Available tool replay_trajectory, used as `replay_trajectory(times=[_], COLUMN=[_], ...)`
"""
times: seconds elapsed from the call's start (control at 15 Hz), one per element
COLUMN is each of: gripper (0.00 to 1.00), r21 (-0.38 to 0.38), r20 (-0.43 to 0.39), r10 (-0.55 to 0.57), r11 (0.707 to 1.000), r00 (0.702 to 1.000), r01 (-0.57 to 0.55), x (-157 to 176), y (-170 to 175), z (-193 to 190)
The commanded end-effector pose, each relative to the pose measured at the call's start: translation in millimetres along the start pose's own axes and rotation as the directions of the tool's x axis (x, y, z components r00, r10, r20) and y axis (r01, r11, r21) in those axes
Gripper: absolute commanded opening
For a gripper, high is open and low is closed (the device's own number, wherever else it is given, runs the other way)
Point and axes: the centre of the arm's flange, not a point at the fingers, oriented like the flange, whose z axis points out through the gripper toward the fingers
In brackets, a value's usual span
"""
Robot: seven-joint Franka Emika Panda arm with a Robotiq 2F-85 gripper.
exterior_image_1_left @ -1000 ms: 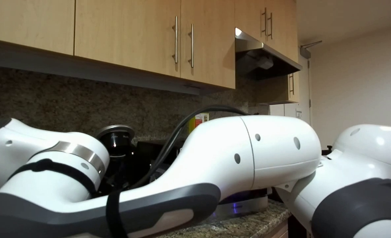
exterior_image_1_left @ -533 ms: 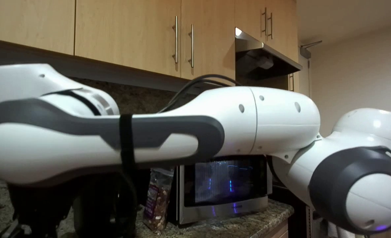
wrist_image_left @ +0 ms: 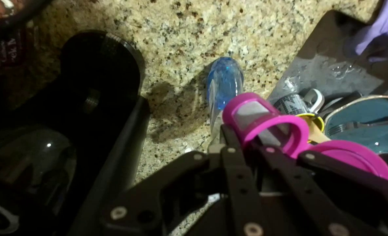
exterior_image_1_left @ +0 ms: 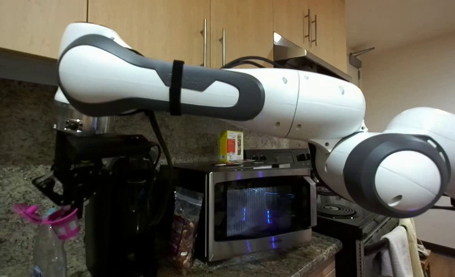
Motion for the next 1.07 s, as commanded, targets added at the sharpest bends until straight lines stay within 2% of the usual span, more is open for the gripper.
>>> replay_trajectory(times=[0.0,0.13,0.2,0.27,0.6,0.67,0.73,1.0], gripper=[0.02,0.02,0.02,0.09,0.09,0.02,0.02,0.02], r21=[0.059,0.066,0.022,0.023,0.02,0.02,0.015,0.014], r20=[-0.025,-0.049,-0.029,-0.032,-0.027,-0.027,-0.03,-0.011], r10=[0.11,0.117,0.085,0.086,0.084,0.084,0.091,0.116], r11=[0.992,0.991,0.996,0.996,0.996,0.996,0.996,0.993], r00=[0.994,0.992,0.996,0.996,0.996,0.996,0.995,0.993], r01=[-0.109,-0.114,-0.084,-0.085,-0.084,-0.084,-0.091,-0.115], x=[-61,-61,8,8,7,7,1,-60], y=[42,43,12,12,11,11,12,42], z=[-20,-26,-24,-26,-22,-22,-23,-11])
